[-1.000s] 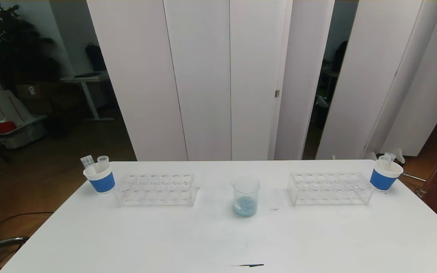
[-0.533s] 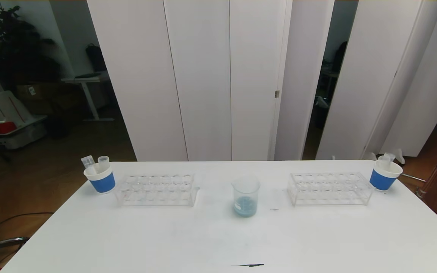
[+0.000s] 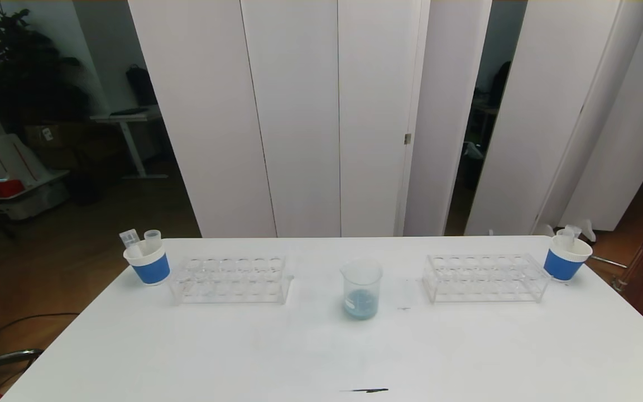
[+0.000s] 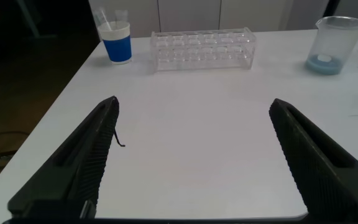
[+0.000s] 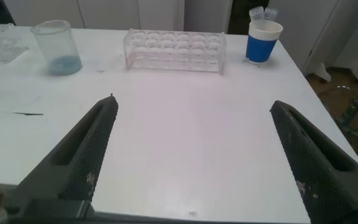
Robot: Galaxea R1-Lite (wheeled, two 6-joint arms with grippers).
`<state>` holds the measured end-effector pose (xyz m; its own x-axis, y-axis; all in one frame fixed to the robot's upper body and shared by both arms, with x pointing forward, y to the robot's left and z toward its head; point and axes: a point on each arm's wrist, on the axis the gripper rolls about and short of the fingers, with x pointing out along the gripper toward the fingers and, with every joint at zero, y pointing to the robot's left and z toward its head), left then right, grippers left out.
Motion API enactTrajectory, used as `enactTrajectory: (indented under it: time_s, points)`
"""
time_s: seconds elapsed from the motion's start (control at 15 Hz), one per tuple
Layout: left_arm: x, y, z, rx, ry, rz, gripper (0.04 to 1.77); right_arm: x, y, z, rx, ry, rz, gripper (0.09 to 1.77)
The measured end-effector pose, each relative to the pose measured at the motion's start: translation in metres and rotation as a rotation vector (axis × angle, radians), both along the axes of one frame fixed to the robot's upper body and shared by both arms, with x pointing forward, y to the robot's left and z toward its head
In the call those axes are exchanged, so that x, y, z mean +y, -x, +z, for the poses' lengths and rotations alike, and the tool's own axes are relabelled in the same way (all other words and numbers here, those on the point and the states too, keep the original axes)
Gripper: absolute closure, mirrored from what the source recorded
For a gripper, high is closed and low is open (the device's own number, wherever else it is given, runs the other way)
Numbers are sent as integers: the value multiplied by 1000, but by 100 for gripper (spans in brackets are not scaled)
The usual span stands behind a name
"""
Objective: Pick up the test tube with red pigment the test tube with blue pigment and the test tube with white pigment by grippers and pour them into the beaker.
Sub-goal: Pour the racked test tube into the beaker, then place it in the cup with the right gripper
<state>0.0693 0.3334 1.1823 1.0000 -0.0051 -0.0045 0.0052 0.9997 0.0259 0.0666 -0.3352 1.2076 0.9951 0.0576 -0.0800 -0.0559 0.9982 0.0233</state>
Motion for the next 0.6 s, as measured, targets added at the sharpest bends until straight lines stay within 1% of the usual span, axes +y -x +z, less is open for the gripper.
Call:
enactTrajectory:
  time_s: [0.13, 0.33, 0.47, 0.53, 0.6]
  points:
    - [0, 0, 0, 0, 0, 0, 8, 0, 1, -12, -5, -2, -1, 10]
    - [0, 0, 0, 0, 0, 0, 8, -1, 2, -20, -13, 5, -52, 10]
    - [0, 0, 0, 0, 0, 0, 8, -1, 2, -21, -31, 9, -56, 10]
    - [0, 0, 0, 0, 0, 0, 8, -1, 1, -19, -64, 9, -54, 10]
    - [0, 0, 0, 0, 0, 0, 8, -1, 0, -17, -114, 10, -53, 10]
